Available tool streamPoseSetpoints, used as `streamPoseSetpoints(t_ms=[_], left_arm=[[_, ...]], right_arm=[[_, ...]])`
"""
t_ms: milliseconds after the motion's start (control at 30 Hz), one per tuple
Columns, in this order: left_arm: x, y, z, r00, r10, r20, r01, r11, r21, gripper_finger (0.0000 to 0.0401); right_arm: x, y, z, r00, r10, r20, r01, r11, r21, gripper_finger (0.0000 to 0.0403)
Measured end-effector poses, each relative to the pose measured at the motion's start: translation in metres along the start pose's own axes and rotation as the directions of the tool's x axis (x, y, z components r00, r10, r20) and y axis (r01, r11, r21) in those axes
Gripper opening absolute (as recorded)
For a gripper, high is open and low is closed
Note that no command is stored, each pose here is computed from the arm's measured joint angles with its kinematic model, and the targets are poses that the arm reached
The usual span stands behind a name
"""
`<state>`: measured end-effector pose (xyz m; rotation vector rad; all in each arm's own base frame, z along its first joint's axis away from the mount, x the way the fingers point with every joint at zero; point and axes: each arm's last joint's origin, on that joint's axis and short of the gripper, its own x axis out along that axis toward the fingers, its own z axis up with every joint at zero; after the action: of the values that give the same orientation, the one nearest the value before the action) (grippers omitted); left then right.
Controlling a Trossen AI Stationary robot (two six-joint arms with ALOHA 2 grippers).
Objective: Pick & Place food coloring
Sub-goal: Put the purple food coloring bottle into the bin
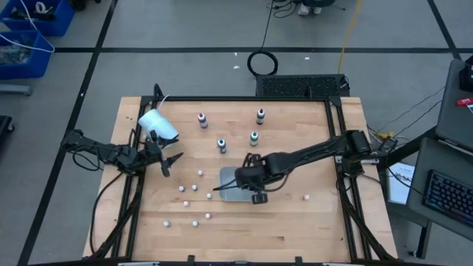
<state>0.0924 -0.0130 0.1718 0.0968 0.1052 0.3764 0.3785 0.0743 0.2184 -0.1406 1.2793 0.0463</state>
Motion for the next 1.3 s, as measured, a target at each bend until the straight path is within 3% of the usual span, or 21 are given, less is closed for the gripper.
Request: streamPoseSetpoints(t_ms=[267, 1133, 1300], left_arm=[[0.0, 0.0, 0.0, 1.0, -0.002, -0.001, 0.002, 1.0, -0.001, 0.0273], [0.0, 0.0, 0.0, 1.0, -0.002, -0.002, 0.002, 1.0, 0.003, 0.0274], [0.0, 0.0, 0.0, 1.0, -0.002, -0.002, 0.003, 1.0, 0.003, 0.0274]], right_arm=[[0.026, -0.007, -0.001, 0.997, 0.008, -0.076, -0.007, 1.0, 0.011, 0.0047], [0.054, -0.015, -0.01, 0.996, 0.086, 0.018, -0.086, 0.996, 0.029, 0.0048], [0.053, -0.015, -0.01, 0.996, 0.087, 0.025, -0.087, 0.996, 0.034, 0.0081]])
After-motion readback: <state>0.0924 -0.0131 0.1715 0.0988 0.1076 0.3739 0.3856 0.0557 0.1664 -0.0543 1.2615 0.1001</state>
